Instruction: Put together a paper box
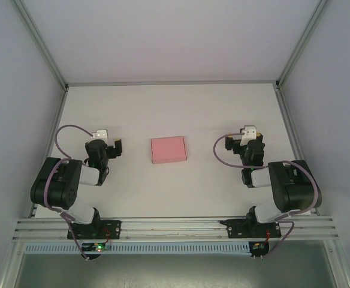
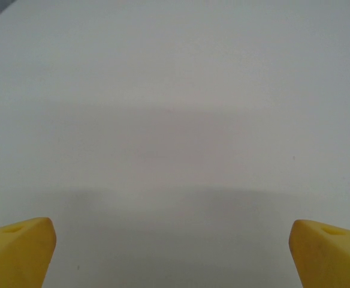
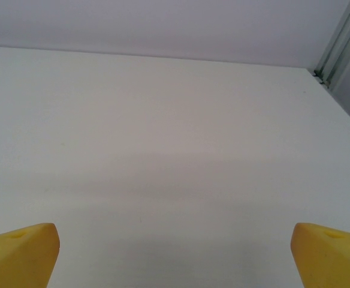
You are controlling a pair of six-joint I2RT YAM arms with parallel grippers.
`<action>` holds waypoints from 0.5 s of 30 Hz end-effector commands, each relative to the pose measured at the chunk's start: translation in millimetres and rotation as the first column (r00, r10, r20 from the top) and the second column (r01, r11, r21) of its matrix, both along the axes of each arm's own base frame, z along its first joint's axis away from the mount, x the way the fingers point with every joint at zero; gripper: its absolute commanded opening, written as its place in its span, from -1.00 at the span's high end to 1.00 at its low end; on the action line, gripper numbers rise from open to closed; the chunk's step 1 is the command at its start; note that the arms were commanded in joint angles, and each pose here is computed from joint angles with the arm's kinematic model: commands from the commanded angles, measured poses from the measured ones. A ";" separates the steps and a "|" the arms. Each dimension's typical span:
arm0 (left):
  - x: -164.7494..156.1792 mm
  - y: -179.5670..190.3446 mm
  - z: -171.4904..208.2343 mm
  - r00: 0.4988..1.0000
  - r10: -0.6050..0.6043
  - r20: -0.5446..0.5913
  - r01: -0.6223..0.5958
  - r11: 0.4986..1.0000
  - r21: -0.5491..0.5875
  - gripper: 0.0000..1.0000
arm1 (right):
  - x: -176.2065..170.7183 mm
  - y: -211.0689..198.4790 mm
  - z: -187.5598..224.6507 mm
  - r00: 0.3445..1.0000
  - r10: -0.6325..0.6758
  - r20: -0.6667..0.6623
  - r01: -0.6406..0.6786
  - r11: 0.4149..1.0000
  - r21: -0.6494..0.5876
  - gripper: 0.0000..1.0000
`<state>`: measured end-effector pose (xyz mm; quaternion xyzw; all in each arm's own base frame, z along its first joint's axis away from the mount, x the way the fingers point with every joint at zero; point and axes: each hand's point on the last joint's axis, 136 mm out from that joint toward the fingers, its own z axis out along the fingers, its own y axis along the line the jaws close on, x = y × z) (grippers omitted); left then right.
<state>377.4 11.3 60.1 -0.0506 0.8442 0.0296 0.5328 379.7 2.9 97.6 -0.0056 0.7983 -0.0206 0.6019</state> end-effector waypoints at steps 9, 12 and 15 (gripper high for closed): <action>17.9 8.1 27.5 0.997 0.018 0.081 -0.018 1.000 0.004 -1.00 | 11.6 -7.4 15.9 0.999 -0.016 0.041 0.013 0.998 0.056 -0.97; 17.6 8.0 27.2 0.997 0.017 0.079 -0.017 1.000 0.005 -1.00 | 11.6 -7.9 16.0 0.999 -0.018 0.042 0.016 0.998 0.053 -0.97; 17.9 8.2 27.5 0.997 0.017 0.081 -0.018 1.000 0.005 -1.00 | 11.5 -7.6 16.2 0.999 -0.017 0.043 0.015 0.998 0.054 -0.96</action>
